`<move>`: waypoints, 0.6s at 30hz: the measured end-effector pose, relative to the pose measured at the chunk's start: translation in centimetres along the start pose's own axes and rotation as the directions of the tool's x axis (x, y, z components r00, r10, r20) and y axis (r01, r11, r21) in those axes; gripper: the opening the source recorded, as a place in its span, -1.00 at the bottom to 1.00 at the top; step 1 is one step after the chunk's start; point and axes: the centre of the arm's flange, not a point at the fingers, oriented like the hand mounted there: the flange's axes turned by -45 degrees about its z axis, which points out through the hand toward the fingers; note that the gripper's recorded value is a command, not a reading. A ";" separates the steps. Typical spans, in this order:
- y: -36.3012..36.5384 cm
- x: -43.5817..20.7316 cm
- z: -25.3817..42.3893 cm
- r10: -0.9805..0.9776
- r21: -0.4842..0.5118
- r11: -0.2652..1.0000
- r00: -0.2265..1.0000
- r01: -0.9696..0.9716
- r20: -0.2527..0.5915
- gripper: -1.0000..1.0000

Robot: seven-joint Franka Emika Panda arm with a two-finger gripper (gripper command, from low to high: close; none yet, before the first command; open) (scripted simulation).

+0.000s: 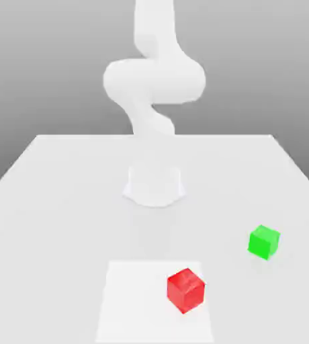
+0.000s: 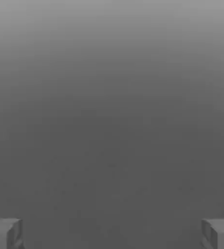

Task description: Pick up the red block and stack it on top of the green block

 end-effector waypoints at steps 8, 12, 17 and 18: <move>-2.3 -6.1 17.7 -0.204 0.103 0.978 0.945 0.183 0.254 0.00; -3.6 -11.3 24.9 -0.308 0.171 0.950 0.880 0.262 0.361 0.00; -5.1 -19.4 31.9 -0.435 0.268 0.900 0.766 0.345 0.474 0.00; -5.5 -21.2 33.0 -0.462 0.291 0.886 0.738 0.361 0.492 0.00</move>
